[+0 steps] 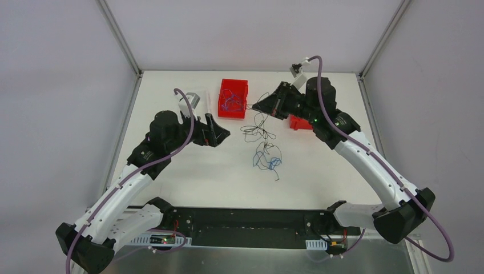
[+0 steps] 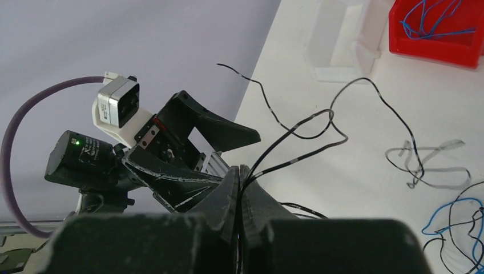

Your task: Untangle the cables

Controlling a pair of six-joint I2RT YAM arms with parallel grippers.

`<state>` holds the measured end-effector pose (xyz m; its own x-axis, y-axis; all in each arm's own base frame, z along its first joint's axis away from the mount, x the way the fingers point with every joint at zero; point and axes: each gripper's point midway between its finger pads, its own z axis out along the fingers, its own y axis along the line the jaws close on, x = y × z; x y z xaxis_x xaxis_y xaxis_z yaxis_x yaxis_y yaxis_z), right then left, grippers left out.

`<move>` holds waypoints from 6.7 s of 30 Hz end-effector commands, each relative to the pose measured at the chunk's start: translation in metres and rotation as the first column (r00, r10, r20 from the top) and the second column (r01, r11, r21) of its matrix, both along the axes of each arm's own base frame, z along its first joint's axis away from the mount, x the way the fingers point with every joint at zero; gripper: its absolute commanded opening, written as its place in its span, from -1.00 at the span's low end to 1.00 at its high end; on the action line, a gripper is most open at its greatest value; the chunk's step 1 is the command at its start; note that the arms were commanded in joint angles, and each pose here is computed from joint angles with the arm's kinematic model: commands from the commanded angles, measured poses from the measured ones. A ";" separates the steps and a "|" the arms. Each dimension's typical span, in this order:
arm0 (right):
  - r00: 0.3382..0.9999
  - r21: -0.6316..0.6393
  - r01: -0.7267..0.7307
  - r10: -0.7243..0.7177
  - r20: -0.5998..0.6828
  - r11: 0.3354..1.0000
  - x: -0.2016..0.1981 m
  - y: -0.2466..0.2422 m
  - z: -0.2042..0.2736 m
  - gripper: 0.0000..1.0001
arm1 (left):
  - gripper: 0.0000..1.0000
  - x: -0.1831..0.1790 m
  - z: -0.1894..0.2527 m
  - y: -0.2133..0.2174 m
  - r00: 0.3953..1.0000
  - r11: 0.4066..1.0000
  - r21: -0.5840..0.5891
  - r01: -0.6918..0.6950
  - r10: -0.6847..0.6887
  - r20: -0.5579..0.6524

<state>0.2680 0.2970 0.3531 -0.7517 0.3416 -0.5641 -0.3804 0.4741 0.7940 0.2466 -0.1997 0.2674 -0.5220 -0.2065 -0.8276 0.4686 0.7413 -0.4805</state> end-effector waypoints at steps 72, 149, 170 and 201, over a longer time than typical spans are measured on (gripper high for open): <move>0.473 -0.781 0.522 -0.878 -0.069 0.343 -0.010 -0.271 -0.274 -1.00 | -1.00 0.069 -0.114 0.092 0.784 0.740 0.507 -0.443 0.594 -0.181; 0.968 -0.181 -0.069 0.110 0.226 0.981 -0.019 0.111 -0.196 -1.00 | -1.00 0.016 0.156 0.058 0.986 0.986 -0.014 -0.166 0.166 0.024; 0.738 -0.484 0.577 -0.673 -0.034 0.658 -0.006 -0.196 -0.238 -1.00 | -1.00 0.030 0.129 0.157 0.799 0.762 0.247 -0.599 0.588 0.126; 0.806 -0.193 0.584 -0.591 0.025 0.788 0.064 -0.205 -0.032 -1.00 | -1.00 0.050 0.136 0.131 0.881 0.833 0.293 -0.470 0.463 0.098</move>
